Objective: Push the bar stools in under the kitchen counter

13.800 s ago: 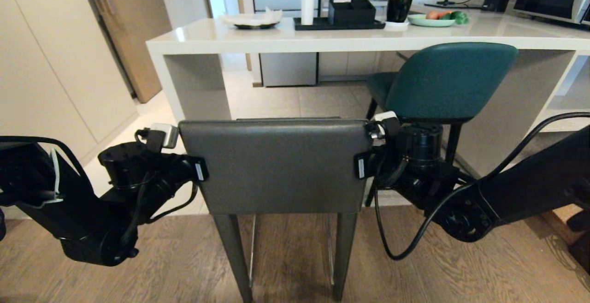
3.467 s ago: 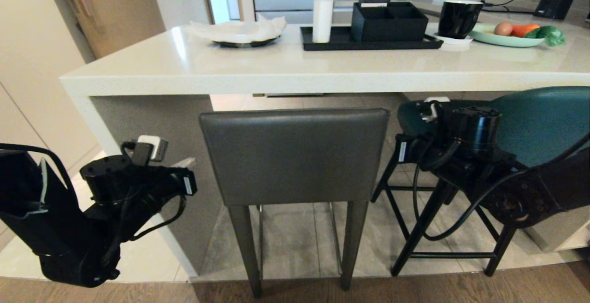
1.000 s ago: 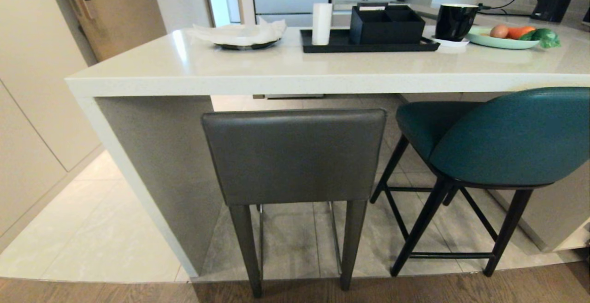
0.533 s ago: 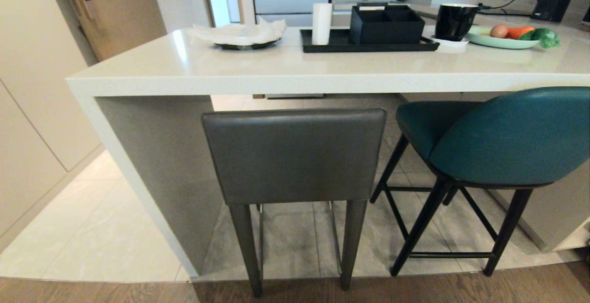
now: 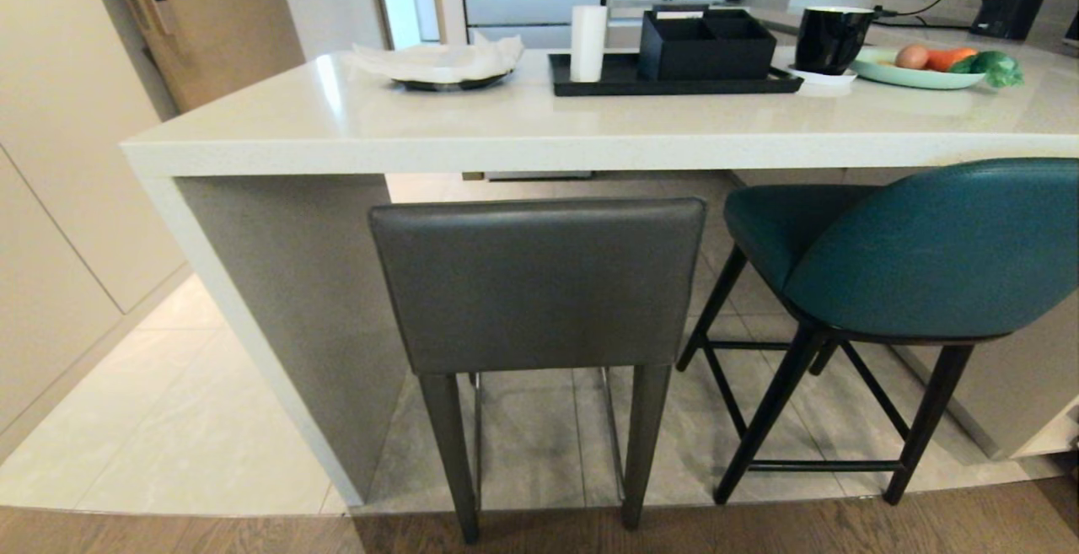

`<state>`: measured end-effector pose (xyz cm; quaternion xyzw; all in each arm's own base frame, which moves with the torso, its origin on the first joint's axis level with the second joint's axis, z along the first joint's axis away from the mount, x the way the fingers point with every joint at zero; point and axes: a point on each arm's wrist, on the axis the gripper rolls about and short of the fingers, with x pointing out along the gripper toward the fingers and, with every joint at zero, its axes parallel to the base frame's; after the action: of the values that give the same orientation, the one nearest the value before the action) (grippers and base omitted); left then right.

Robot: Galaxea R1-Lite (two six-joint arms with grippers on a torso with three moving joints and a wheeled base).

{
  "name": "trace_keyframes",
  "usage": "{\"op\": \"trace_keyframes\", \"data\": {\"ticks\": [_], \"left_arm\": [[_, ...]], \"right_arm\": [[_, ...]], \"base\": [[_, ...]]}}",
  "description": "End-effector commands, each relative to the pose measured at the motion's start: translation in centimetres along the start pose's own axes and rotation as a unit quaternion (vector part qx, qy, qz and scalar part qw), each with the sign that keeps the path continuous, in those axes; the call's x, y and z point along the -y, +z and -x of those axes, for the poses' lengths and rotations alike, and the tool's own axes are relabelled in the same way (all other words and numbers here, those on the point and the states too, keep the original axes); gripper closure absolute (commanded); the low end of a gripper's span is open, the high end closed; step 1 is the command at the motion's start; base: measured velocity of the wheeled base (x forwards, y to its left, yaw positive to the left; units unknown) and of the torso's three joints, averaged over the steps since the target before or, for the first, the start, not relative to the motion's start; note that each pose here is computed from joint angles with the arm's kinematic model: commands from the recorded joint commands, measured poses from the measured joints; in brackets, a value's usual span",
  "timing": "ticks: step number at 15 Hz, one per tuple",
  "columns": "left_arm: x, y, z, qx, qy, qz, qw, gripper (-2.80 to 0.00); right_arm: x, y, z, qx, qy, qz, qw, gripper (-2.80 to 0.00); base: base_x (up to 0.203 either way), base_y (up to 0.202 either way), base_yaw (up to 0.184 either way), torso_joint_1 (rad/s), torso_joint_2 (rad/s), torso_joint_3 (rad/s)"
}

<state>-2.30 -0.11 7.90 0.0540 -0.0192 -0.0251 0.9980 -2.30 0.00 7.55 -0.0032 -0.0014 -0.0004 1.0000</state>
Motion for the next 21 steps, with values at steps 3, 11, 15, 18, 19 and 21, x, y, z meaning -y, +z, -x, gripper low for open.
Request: {"op": "trace_keyframes", "data": {"ticks": [3,11,15,18,19,21], "left_arm": [[0.06,-0.66,-0.18,-0.012,-0.001,0.003,0.9999,0.00],[-0.01,-0.23,-0.27,0.021,0.006,0.016,0.9996,0.00],[-0.01,-0.22,-0.27,0.022,0.006,0.021,0.9995,0.00],[-0.02,-0.21,-0.27,0.022,0.009,0.034,0.9991,0.00],[-0.04,-0.21,-0.27,0.023,0.013,0.036,0.9990,0.00],[-0.06,-0.21,-0.27,0.022,0.016,0.037,0.9989,0.00]], "right_arm": [[0.00,-0.03,-0.03,-0.001,0.000,0.001,1.000,0.00],[0.00,-0.03,-0.03,-0.001,0.000,0.000,1.000,0.00],[0.00,-0.03,-0.03,-0.001,0.000,0.000,1.000,0.00],[0.00,-0.03,-0.03,-0.001,0.000,-0.001,1.000,0.00],[0.00,-0.03,-0.03,-0.001,0.000,-0.001,1.000,0.00],[0.00,-0.03,-0.03,-0.001,0.000,-0.001,1.000,0.00]], "base": [[0.000,0.000,0.000,0.000,0.00,0.000],[-0.076,0.000,0.000,0.005,0.00,0.000],[-0.067,0.000,0.001,-0.002,0.00,0.001],[0.000,0.000,0.000,0.000,0.00,0.000],[0.000,0.000,0.000,0.000,0.00,0.000],[0.006,-0.024,0.008,0.005,0.00,0.003]]}}
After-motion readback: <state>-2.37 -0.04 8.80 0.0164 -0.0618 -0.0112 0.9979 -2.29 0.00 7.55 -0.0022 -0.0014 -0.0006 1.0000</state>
